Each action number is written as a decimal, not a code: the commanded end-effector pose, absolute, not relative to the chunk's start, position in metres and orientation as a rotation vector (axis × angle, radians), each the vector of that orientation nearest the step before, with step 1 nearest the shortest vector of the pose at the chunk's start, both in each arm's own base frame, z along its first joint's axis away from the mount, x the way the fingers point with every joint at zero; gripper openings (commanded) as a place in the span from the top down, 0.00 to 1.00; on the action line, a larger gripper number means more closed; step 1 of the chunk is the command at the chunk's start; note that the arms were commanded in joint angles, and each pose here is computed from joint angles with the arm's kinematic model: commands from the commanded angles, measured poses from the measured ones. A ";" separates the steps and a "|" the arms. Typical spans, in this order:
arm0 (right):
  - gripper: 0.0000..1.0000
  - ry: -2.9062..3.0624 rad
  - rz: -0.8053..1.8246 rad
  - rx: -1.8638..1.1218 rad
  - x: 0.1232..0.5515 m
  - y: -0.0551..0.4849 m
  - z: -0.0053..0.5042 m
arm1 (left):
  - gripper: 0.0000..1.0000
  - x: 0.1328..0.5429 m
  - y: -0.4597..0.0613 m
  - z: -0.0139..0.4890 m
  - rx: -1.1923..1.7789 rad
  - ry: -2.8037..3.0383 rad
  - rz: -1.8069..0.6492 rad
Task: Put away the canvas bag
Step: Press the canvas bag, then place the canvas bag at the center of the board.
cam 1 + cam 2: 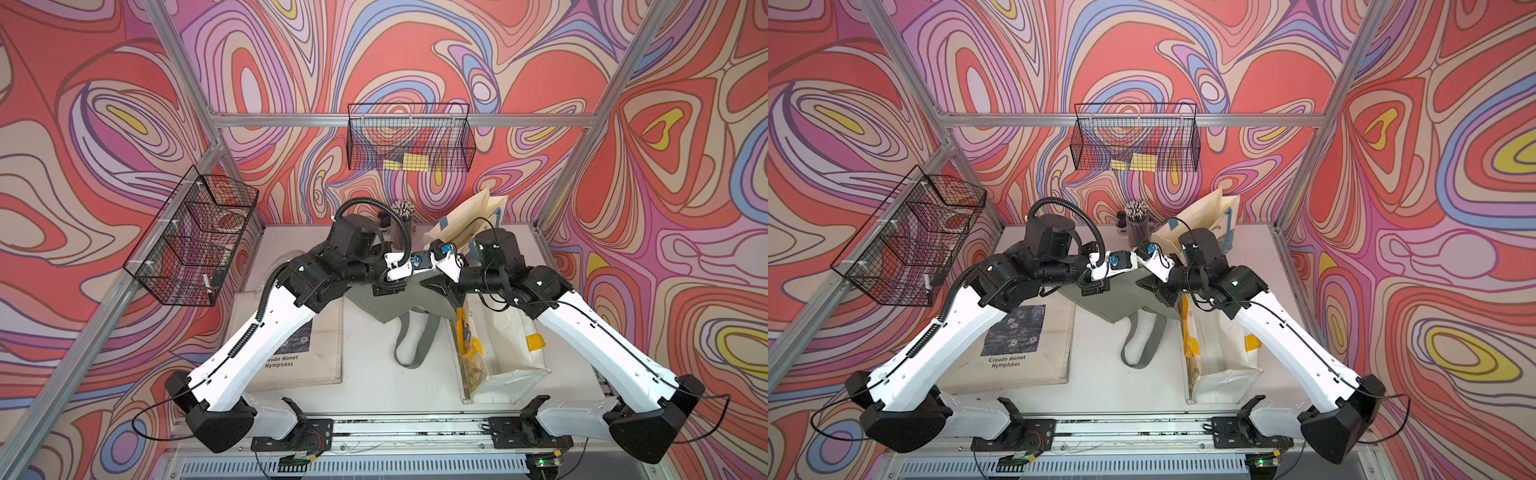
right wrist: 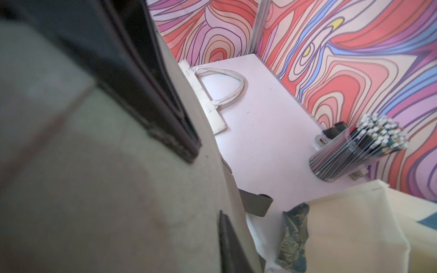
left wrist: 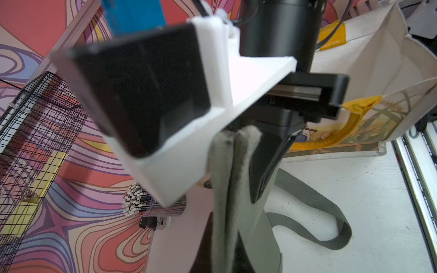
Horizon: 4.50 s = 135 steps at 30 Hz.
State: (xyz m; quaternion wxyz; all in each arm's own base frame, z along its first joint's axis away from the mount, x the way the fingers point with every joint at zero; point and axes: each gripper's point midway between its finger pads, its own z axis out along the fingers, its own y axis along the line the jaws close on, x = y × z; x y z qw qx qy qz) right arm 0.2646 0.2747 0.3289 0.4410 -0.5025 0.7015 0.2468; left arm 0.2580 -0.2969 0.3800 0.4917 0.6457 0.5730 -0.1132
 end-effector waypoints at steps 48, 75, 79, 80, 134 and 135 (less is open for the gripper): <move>1.00 1.730 0.659 -1.133 0.392 0.344 0.239 | 1.00 0.274 -0.193 0.461 1.339 1.300 0.173; 1.00 1.501 0.728 -0.958 0.434 0.396 0.216 | 0.05 0.293 -0.084 0.395 0.481 1.831 0.223; 1.00 1.464 0.677 -0.982 0.426 0.389 0.218 | 0.04 0.299 -0.080 0.340 0.263 2.046 0.040; 1.00 1.449 0.662 -0.990 0.424 0.387 0.221 | 0.04 0.300 -0.080 0.327 0.203 2.081 0.000; 0.64 1.462 -0.299 -1.647 0.395 0.285 0.076 | 0.05 0.341 -0.124 0.045 -0.415 2.754 -0.735; 0.64 1.474 -0.316 -1.647 0.397 0.283 0.072 | 0.07 0.341 -0.125 0.044 -0.411 2.759 -0.740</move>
